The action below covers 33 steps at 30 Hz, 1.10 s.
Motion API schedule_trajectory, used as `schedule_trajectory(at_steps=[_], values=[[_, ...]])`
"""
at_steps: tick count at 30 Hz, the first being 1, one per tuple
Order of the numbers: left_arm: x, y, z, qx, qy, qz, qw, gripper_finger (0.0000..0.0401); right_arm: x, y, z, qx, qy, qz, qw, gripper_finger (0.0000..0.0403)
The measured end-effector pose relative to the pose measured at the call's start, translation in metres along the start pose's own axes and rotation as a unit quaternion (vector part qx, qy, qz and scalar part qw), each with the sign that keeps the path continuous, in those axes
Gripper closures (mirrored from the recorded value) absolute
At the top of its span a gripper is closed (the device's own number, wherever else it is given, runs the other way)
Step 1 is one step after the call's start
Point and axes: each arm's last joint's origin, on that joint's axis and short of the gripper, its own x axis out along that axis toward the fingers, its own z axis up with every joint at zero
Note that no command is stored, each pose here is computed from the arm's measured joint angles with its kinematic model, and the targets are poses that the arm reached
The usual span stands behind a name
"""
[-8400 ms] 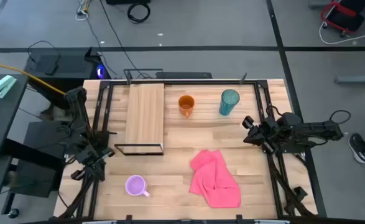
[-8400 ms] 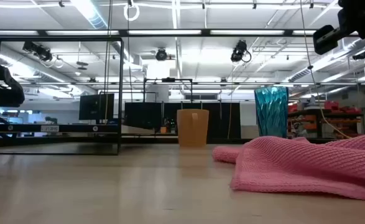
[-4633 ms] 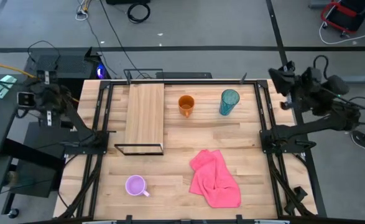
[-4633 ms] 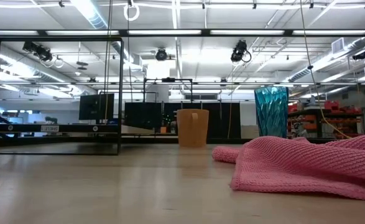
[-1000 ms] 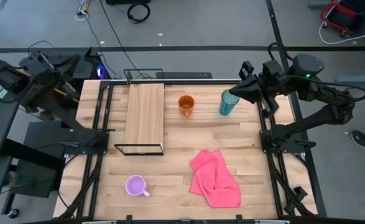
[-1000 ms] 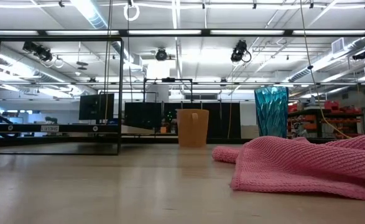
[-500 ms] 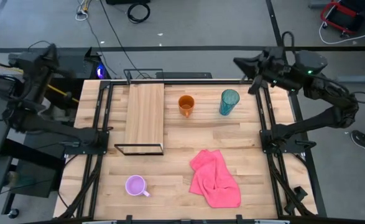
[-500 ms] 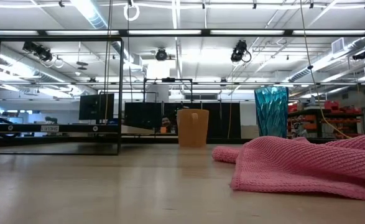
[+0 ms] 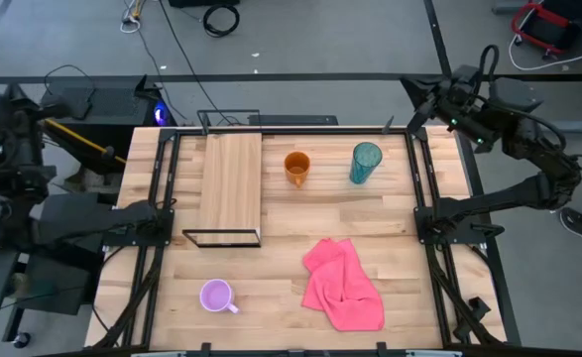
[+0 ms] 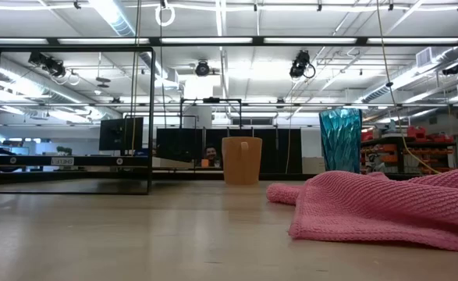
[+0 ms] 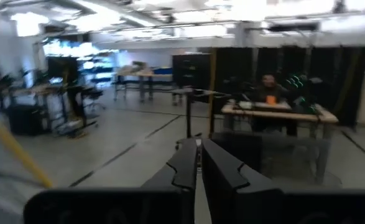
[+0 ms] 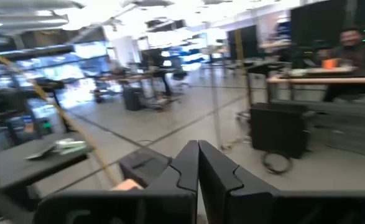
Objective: Stack small to large cups/mugs on shelf
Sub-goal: Put the blue cup on the shelf
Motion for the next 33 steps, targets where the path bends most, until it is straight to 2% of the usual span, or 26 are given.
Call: schedule_trajectory(at_steps=[2,4,7,10,11,15,20,23,28,33], values=[[-0.001,0.001,0.001,-0.032,-0.018,-0.007,0.999,0.0371,0.0,-0.001,0.0,0.0,-0.001,-0.006,1.0,0.0387],[0.0,-0.004,0.001,-0.052,-0.051,-0.043,0.996,0.0377,0.0,0.0,0.0,-0.001,0.0,-0.005,1.0,0.0387],[0.0,-0.021,-0.004,-0.021,-0.108,-0.15,0.982,0.0391,0.0,0.001,-0.002,-0.004,0.009,0.009,1.0,0.0387],[-0.003,-0.038,-0.011,-0.014,-0.144,-0.29,0.946,0.0395,-0.001,0.001,-0.002,0.0,0.015,0.033,0.999,0.0387],[-0.004,-0.04,-0.012,-0.018,-0.153,-0.32,0.935,0.0394,-0.001,0.002,-0.002,0.004,0.016,0.041,0.999,0.0387],[-0.001,-0.034,-0.004,-0.046,-0.167,-0.384,0.907,0.0386,-0.002,0.003,-0.002,0.008,0.023,0.075,0.997,0.0387],[0.008,-0.02,0.005,-0.083,-0.171,-0.519,0.834,0.0395,-0.002,0.006,-0.004,0.009,0.035,0.116,0.993,0.0387],[0.017,-0.019,0.007,-0.099,-0.153,-0.555,0.812,0.0388,-0.001,0.008,-0.005,0.019,0.043,0.134,0.99,0.0387],[0.031,-0.023,0.009,-0.089,-0.129,-0.565,0.81,0.0392,-0.001,0.01,-0.006,0.028,0.051,0.165,0.985,0.0387],[0.037,-0.028,0.013,-0.108,-0.133,-0.597,0.784,0.0392,-0.001,0.01,-0.006,0.037,0.054,0.171,0.983,0.0387]])
